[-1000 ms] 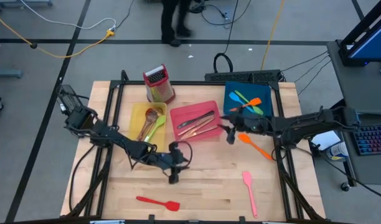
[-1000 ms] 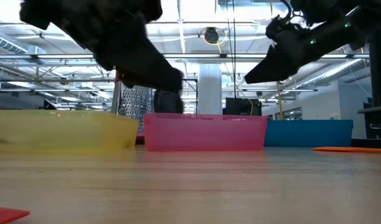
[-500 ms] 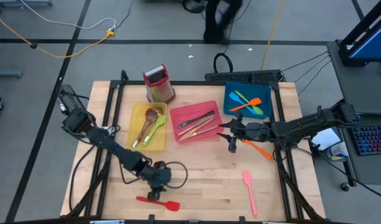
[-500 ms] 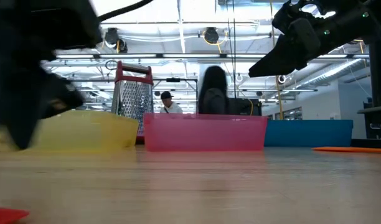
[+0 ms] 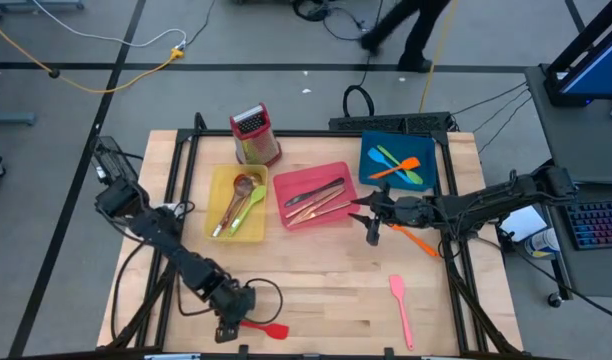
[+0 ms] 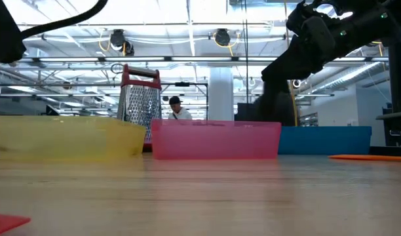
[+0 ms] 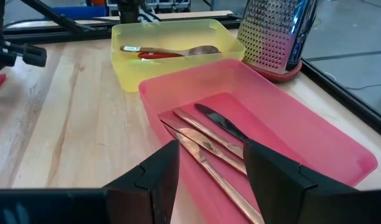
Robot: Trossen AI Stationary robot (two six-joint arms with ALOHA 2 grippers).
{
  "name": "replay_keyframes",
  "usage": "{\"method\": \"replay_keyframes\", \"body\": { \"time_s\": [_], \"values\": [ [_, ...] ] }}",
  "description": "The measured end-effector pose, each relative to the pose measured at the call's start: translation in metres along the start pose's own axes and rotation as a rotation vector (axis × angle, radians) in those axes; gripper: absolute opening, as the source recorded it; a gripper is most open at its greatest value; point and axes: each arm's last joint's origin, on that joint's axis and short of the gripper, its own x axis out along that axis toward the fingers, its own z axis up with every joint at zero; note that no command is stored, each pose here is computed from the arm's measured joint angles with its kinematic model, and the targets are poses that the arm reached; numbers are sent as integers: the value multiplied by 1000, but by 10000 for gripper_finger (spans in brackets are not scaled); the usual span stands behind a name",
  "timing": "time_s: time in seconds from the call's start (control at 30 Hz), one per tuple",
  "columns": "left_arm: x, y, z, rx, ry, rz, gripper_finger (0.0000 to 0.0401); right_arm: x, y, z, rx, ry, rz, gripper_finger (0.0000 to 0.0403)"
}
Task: Pick & Place Kitchen Items
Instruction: Put the red spatula into the blue bin
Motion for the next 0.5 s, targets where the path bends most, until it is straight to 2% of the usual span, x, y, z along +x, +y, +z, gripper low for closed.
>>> {"method": "replay_keyframes", "body": {
  "time_s": [0.27, 0.5],
  "values": [
    [2, 3, -15, -77, 0, 137, 140, 0, 0, 0, 13, 1, 3, 171],
    [5, -2, -27, -82, -23, 178, 140, 0, 1, 0, 15, 2, 9, 171]
  ]
}}
